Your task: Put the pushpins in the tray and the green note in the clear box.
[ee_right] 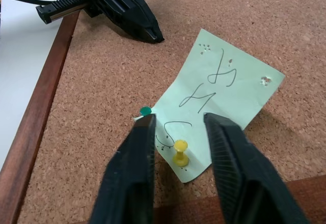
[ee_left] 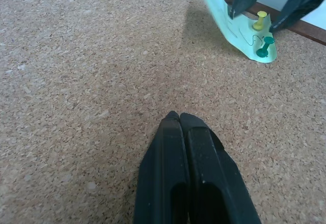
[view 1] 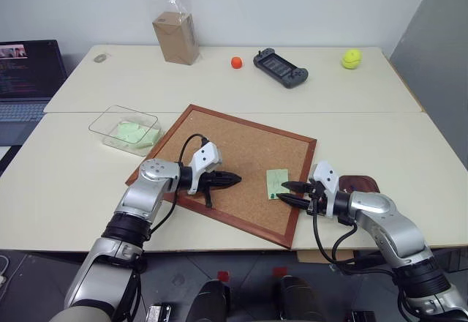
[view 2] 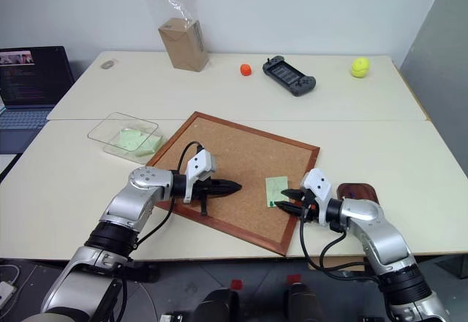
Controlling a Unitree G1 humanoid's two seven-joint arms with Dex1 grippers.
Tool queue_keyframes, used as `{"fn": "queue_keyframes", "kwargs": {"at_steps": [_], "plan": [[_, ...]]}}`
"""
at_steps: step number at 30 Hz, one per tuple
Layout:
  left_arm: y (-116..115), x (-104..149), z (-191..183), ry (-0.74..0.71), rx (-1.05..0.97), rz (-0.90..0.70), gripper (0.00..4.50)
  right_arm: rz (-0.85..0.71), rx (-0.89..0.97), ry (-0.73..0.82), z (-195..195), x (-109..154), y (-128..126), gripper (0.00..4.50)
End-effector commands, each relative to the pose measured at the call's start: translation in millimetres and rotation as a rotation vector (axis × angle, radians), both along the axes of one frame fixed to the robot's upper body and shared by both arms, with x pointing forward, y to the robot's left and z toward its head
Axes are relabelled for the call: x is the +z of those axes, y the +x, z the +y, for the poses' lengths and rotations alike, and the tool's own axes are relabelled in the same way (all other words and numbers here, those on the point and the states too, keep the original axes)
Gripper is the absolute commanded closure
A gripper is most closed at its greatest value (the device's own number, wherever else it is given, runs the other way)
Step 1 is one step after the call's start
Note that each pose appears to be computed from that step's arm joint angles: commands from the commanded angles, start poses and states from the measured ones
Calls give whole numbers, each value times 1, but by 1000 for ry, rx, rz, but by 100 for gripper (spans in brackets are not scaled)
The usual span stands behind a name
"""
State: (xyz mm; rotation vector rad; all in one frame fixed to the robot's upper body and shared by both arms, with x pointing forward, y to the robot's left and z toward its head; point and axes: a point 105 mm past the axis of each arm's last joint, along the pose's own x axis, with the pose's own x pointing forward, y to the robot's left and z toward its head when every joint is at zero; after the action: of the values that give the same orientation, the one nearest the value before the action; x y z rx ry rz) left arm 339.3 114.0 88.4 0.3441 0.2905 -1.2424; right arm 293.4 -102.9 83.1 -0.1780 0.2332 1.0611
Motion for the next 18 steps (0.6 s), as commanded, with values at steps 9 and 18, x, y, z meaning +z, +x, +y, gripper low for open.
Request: {"fn": "queue_keyframes", "kwargs": {"at_steps": [9,18], "plan": [[3,1,3,18,11,-13,450,-74,43,-12,0,8,-2,449],[2,0,1,16,11,-12,450,-33,25,142,-1,42,-3,449]]}}
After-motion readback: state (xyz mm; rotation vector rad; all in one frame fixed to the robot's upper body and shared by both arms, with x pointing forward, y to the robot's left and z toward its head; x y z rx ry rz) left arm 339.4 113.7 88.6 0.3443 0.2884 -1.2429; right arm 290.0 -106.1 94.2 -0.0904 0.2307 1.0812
